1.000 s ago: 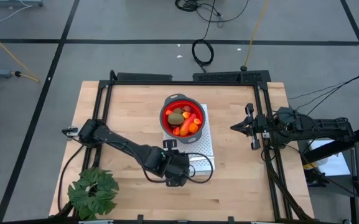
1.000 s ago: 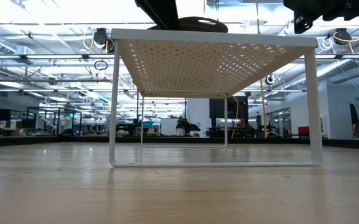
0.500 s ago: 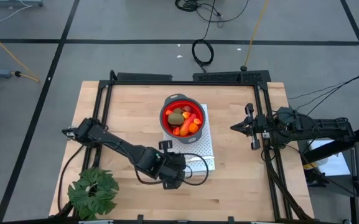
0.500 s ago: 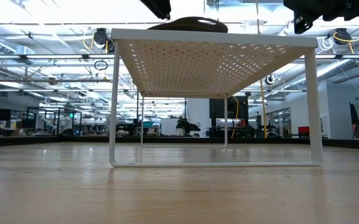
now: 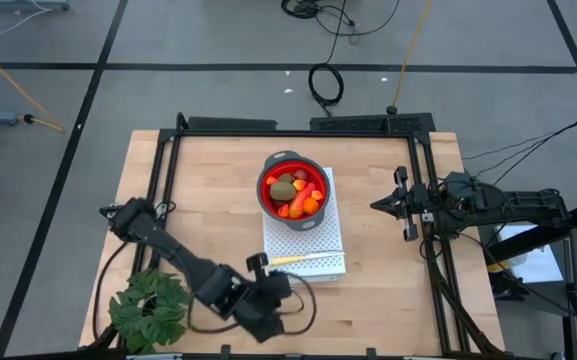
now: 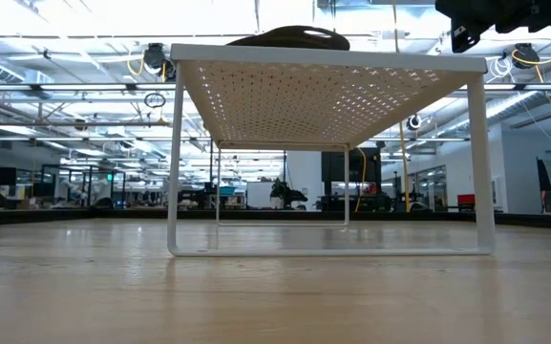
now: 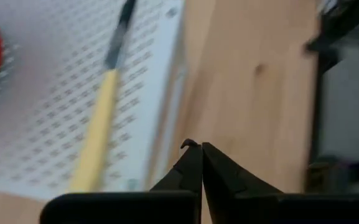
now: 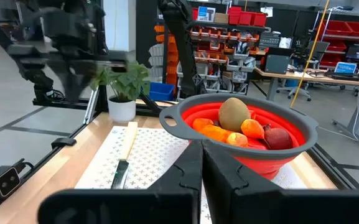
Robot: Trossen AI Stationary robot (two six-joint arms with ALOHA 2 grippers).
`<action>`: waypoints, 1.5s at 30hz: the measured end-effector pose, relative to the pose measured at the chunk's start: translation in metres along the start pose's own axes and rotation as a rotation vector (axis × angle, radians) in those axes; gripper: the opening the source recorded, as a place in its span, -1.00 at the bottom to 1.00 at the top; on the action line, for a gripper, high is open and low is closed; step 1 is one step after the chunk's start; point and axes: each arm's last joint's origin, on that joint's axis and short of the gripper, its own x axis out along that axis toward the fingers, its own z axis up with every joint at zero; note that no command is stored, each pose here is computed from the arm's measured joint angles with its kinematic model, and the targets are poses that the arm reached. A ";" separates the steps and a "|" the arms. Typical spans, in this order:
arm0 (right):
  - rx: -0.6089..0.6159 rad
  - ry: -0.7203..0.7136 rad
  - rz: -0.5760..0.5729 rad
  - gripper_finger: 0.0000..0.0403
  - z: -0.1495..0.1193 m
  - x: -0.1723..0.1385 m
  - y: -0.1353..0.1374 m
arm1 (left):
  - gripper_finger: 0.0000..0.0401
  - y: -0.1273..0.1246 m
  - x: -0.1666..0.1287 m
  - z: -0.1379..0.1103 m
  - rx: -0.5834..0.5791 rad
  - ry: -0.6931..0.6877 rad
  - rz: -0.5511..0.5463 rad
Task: Pick & Place Fruit
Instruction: Adjust the shelf
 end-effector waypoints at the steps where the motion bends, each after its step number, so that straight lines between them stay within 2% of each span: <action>1: 0.000 0.000 0.000 -1.00 0.000 0.000 0.000 | -0.97 -0.005 -0.002 -0.001 -0.020 -0.029 -0.015; 6: 0.000 0.001 0.000 -1.00 0.000 0.000 0.000 | -0.98 -0.025 -0.005 -0.009 -0.052 -0.095 -0.050; 19: -0.002 0.004 0.000 -1.00 0.000 0.000 0.000 | -0.99 -0.058 0.051 -0.054 -0.140 -0.075 0.109; 26: -0.004 0.002 0.000 -1.00 0.000 0.000 0.000 | -0.99 -0.061 0.066 -0.071 -0.166 -0.068 0.198; 31: -0.002 0.001 0.000 -1.00 0.000 0.000 0.000 | -0.99 -0.062 0.080 -0.078 -0.141 -0.058 0.234; 38: -0.001 0.001 0.000 -1.00 0.000 0.000 0.000 | -0.99 -0.051 0.081 -0.080 -0.098 -0.047 0.341; 45: -0.001 0.001 0.000 -1.00 0.000 0.000 0.000 | -1.00 -0.047 0.082 -0.078 -0.070 -0.040 0.356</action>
